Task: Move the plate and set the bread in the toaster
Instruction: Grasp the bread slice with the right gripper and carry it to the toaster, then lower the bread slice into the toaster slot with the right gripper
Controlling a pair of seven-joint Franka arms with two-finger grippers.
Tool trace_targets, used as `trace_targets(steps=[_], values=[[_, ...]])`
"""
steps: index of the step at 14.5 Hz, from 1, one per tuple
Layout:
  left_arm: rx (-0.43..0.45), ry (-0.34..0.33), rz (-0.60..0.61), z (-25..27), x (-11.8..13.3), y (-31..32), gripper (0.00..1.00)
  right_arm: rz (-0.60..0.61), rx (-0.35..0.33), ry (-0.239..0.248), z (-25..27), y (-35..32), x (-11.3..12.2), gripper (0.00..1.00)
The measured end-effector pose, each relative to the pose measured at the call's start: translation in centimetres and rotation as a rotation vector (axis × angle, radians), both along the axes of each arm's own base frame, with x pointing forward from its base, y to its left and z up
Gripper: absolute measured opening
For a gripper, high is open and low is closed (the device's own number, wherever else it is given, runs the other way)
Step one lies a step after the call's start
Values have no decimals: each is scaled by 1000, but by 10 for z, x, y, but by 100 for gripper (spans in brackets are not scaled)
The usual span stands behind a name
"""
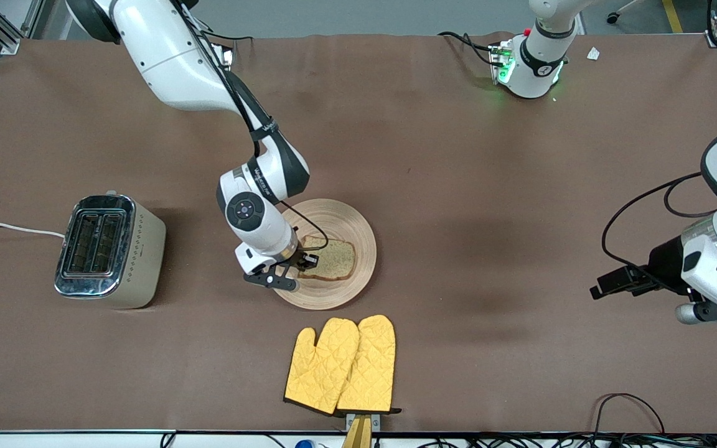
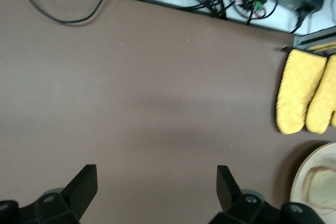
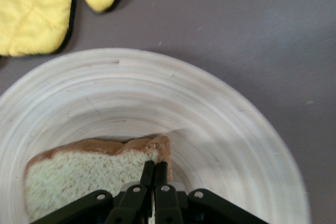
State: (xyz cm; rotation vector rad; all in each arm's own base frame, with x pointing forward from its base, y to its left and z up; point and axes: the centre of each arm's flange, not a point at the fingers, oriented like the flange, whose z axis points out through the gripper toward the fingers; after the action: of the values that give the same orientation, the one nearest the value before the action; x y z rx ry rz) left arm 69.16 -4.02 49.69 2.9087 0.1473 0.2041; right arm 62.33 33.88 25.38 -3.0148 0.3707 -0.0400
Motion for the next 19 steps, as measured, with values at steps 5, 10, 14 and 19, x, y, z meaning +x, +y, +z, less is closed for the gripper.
trace_targets(steps=[5,10,14,19], values=[[165,32,-19,85,-51,-4,100,-13,-217,46,151,-88,22,4],[242,37,-26,135,-89,-14,100,240,-556,182,210,-163,23,4],[276,36,-85,152,-104,-17,100,338,-709,257,229,-252,38,4],[321,61,-109,170,-129,-37,100,326,-772,325,225,-334,49,4]])
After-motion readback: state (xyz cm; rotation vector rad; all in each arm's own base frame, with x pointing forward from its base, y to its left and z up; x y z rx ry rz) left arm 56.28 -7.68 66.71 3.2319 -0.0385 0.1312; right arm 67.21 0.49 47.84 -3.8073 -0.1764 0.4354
